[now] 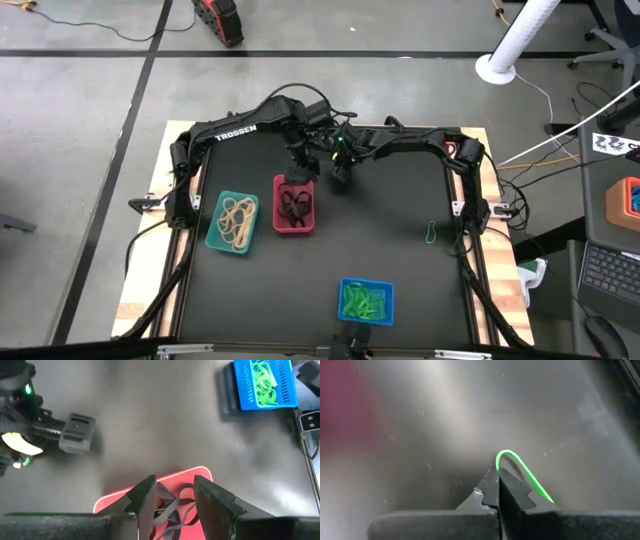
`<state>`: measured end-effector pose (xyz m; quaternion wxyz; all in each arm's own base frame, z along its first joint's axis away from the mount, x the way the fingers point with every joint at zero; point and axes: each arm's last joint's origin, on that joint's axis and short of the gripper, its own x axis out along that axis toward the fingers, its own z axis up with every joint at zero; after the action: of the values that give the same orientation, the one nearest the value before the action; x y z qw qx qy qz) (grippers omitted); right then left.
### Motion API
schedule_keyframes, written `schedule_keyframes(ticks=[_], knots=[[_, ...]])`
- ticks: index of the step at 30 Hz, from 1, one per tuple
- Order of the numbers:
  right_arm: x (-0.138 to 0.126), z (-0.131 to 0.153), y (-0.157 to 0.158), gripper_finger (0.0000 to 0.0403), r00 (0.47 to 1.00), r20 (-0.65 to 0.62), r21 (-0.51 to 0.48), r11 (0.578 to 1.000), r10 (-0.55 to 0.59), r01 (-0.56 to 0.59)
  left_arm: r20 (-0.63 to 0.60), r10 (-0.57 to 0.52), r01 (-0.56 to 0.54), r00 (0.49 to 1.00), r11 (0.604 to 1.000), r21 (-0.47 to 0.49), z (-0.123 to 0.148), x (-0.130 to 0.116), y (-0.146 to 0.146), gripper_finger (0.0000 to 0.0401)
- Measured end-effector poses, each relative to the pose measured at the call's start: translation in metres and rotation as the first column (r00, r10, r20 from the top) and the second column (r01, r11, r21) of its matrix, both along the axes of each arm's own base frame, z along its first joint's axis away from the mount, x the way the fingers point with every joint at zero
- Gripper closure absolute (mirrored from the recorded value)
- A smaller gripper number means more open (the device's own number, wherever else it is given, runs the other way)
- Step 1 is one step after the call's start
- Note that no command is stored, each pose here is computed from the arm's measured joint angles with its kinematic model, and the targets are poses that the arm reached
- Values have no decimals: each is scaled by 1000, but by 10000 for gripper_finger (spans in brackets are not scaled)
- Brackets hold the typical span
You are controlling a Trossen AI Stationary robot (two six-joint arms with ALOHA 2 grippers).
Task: Sort rubber bands into baskets
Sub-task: Put the green rubber band into the blue bin
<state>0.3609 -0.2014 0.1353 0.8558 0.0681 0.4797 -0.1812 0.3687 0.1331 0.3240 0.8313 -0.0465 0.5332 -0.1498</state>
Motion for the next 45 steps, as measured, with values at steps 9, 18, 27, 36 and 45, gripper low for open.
schedule_keyframes(ticks=[9,18,27,36,45], knots=[[-10,26,5,401,1000,-10,-1,1000,-5,5,-16,37,-37,999,999,-17,0,0,0,272],[-31,58,21,402,997,-56,123,992,47,-40,-33,50,-51,998,998,-31,0,1,-6,272],[-52,104,85,402,969,-123,254,951,214,-177,-113,-49,43,992,997,-56,-2,4,-42,272],[-71,146,204,403,917,-124,341,884,378,-318,-130,-169,162,977,985,-64,-3,11,-91,272],[-83,150,319,403,863,-23,370,807,504,-461,-174,-171,156,970,983,-98,-2,14,-142,272]])
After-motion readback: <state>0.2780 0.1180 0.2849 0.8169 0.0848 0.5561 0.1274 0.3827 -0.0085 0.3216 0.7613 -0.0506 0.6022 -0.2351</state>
